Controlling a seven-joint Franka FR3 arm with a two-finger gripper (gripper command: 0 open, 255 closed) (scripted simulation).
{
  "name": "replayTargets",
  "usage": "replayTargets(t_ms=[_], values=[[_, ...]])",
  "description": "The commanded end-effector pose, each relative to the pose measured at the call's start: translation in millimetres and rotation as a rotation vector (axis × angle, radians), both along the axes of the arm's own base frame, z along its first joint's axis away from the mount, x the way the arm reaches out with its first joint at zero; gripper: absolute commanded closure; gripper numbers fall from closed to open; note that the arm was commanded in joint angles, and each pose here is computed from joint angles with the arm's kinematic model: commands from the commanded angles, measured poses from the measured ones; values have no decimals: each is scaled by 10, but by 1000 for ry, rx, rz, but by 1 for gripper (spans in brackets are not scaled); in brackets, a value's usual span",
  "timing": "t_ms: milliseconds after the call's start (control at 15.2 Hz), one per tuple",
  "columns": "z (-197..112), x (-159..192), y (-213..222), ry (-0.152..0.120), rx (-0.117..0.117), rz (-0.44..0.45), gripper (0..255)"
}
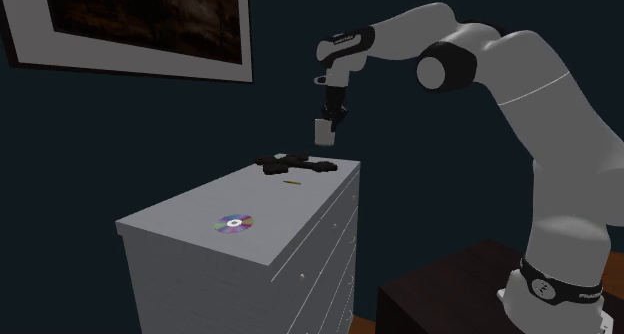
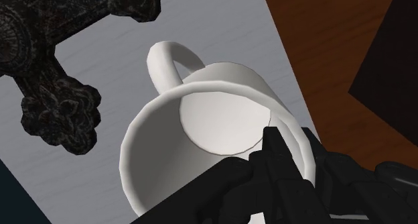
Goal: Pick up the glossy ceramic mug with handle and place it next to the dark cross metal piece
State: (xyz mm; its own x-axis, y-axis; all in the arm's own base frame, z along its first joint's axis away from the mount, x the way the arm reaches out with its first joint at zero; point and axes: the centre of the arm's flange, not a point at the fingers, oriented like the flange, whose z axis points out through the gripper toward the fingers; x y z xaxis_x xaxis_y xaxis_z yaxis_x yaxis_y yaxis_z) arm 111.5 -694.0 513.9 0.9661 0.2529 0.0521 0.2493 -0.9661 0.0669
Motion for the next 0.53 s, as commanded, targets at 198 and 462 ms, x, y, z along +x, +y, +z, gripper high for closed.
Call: replayTargets(t_ms=[198, 462], values=[[-262, -16, -6, 0, -1, 1, 255], [-473, -16, -6, 0, -1, 1, 255]])
